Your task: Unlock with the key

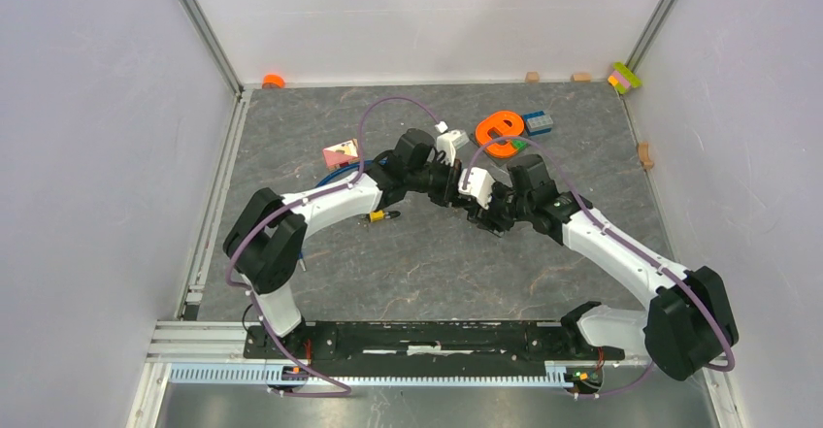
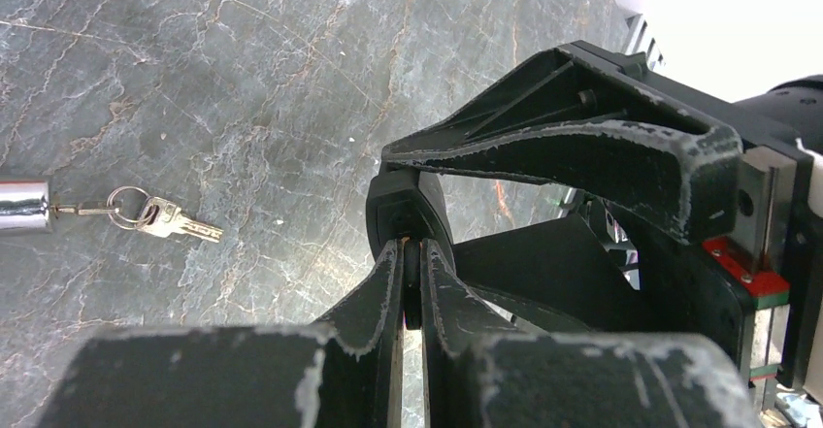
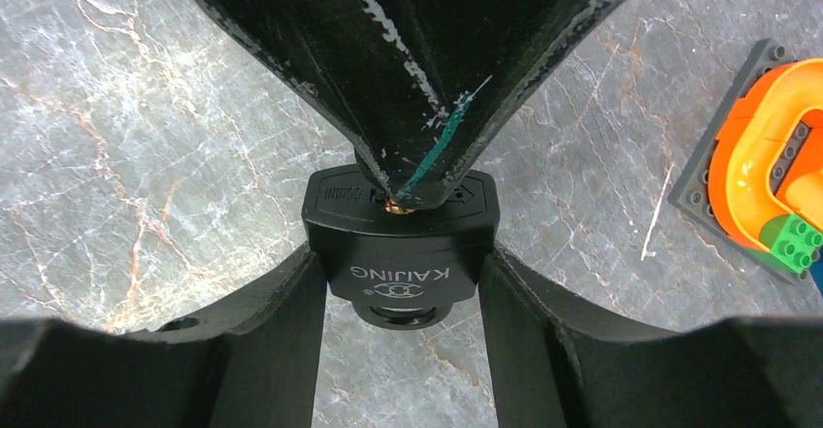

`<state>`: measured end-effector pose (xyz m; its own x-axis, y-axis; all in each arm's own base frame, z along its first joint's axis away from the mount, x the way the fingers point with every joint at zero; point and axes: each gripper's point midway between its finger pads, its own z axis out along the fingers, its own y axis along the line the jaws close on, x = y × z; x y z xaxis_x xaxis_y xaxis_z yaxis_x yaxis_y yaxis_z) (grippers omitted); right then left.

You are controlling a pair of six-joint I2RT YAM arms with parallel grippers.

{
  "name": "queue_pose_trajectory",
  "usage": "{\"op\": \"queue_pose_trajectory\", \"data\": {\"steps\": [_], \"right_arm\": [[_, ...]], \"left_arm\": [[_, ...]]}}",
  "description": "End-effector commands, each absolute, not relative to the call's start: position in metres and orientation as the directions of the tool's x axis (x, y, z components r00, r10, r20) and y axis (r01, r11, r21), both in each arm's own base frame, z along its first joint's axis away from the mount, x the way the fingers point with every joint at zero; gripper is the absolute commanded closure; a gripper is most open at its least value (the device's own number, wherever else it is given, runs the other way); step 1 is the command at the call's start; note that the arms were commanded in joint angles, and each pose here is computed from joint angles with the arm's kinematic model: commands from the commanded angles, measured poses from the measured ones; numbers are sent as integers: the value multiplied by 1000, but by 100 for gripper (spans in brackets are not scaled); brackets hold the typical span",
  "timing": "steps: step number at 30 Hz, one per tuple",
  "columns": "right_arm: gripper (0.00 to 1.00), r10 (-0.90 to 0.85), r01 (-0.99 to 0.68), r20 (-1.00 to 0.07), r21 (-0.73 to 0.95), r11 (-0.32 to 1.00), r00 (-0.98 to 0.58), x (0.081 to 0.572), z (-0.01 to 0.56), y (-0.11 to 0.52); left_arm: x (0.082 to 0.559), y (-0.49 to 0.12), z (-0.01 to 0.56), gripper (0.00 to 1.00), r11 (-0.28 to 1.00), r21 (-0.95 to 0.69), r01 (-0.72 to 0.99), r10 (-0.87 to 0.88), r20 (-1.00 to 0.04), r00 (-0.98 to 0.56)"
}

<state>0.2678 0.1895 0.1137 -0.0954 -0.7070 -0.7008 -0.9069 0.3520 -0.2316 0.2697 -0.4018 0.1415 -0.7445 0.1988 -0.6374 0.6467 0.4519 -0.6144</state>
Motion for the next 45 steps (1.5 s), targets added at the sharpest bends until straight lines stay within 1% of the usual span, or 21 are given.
{"op": "queue_pose_trajectory", "data": {"steps": [1, 8, 13, 14, 15, 17, 20, 22, 29, 38, 42, 45], "right_arm": [[100, -403, -809, -863, -457, 370, 303, 307, 258, 245], [100, -410, -798, -866, -453, 398, 287, 311, 258, 242], [87, -418, -771, -868, -453, 447, 267, 316, 259, 233], [86, -415, -767, -870, -451, 456, 265, 317, 260, 232], [86, -409, -765, -875, -445, 466, 259, 318, 260, 230], [92, -397, -776, -882, -431, 461, 254, 318, 259, 229], [98, -377, -798, -891, -412, 441, 252, 317, 260, 230], [100, -356, -815, -899, -398, 422, 255, 313, 262, 231], [100, -278, -877, -926, -341, 337, 254, 298, 265, 240], [100, -221, -928, -951, -269, 257, 214, 288, 261, 249], [100, -199, -949, -961, -232, 211, 191, 281, 256, 255], [100, -181, -966, -969, -197, 166, 167, 275, 251, 259]], "left_arm": [[225, -398, 119, 98, 376, -618, 691, 355, -593, -723], [223, -399, 117, 98, 379, -653, 655, 348, -556, -755], [234, -395, 127, 98, 379, -696, 610, 287, -538, -792], [235, -395, 130, 98, 370, -704, 606, 273, -541, -795], [236, -393, 133, 98, 361, -712, 602, 265, -541, -799], [237, -394, 140, 98, 326, -711, 623, 258, -567, -782], [231, -392, 148, 98, 270, -694, 667, 280, -607, -744], [226, -390, 152, 98, 234, -683, 692, 285, -633, -720], [212, -383, 160, 98, 144, -624, 768, 311, -708, -634], [196, -368, 168, 98, 46, -503, 863, 338, -805, -487], [185, -362, 173, 98, -43, -423, 905, 346, -856, -384], [174, -356, 175, 98, -153, -323, 934, 345, -903, -256]]}}
